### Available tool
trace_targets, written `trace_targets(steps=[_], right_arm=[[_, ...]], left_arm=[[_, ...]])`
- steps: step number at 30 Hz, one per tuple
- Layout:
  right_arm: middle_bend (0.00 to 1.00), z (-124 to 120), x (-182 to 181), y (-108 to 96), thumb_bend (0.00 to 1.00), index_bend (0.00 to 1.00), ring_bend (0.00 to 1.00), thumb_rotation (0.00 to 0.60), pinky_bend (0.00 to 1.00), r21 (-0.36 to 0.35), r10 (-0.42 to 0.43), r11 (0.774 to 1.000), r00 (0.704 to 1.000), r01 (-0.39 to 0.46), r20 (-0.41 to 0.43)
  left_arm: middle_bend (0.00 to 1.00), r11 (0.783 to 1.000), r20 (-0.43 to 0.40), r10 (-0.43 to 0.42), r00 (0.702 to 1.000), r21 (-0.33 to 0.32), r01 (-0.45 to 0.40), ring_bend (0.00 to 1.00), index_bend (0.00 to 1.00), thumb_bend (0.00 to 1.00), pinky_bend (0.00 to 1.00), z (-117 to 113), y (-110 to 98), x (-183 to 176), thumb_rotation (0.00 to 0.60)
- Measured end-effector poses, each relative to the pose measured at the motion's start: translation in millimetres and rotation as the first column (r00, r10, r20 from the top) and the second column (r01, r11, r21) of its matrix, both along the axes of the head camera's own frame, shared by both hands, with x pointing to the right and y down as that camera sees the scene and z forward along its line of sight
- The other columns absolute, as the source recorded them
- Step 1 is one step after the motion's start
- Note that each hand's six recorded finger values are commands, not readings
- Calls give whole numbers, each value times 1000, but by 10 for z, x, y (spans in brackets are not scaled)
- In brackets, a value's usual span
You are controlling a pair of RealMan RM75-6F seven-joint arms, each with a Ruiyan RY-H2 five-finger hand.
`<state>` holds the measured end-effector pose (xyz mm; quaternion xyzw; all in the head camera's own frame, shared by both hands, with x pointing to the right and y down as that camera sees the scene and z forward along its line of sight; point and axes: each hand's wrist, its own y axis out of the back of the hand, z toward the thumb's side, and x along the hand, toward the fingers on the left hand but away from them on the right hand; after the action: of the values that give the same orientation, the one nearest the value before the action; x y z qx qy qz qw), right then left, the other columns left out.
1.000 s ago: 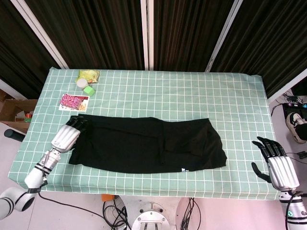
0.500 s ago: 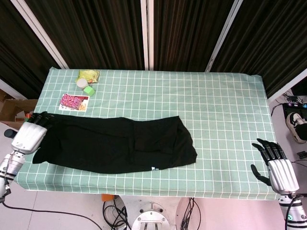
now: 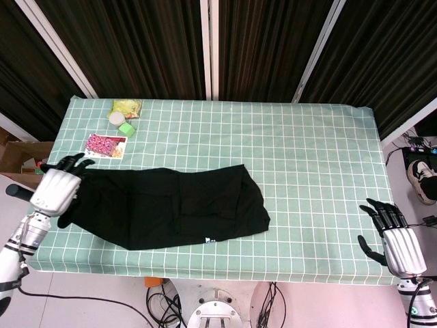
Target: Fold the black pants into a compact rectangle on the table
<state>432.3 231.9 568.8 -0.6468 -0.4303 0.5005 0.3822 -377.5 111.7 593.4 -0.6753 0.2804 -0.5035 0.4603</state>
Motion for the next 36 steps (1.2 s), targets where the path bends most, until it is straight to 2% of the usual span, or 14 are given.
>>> trace_targets(steps=[2, 5, 10, 19, 26, 31, 36], right_arm=[[142, -30, 25, -3, 301, 225, 105, 600, 156, 9, 1, 1000, 1000, -1, -2], [142, -65, 63, -2, 301, 225, 105, 600, 156, 17, 5, 1000, 1000, -5, -3], [141, -110, 122, 10, 301, 225, 105, 600, 155, 27, 14, 1000, 1000, -13, -4], [141, -170, 239, 58, 300, 225, 105, 600, 155, 37, 37, 999, 999, -37, -8], [141, -171, 335, 93, 300, 225, 105, 600, 153, 32, 60, 998, 998, -60, -10], [141, -168, 384, 92, 300, 225, 105, 600, 152, 28, 67, 997, 998, -67, -11], [141, -152, 431, 96, 300, 225, 105, 600, 152, 21, 77, 997, 997, -77, -12]], left_arm=[[232, 999, -62, 36, 997, -26, -37, 106, 609, 595, 189, 0, -62, 316, 600], [231, 992, -110, 107, 988, -57, -114, 106, 608, 595, 188, 6, -126, 768, 600], [231, 971, -140, 206, 968, -90, -220, 106, 594, 595, 188, -2, -194, 1446, 600], [230, 933, -191, 304, 933, -139, -332, 106, 582, 594, 188, 75, -240, 2576, 600], [230, 903, -157, 360, 920, -188, -386, 106, 581, 595, 188, 257, -186, 3331, 600], [225, 884, -73, 411, 909, -212, -417, 105, 579, 594, 188, 466, -119, 3846, 600], [219, 892, 2, 402, 916, -228, -391, 106, 577, 593, 187, 647, -146, 4151, 600]])
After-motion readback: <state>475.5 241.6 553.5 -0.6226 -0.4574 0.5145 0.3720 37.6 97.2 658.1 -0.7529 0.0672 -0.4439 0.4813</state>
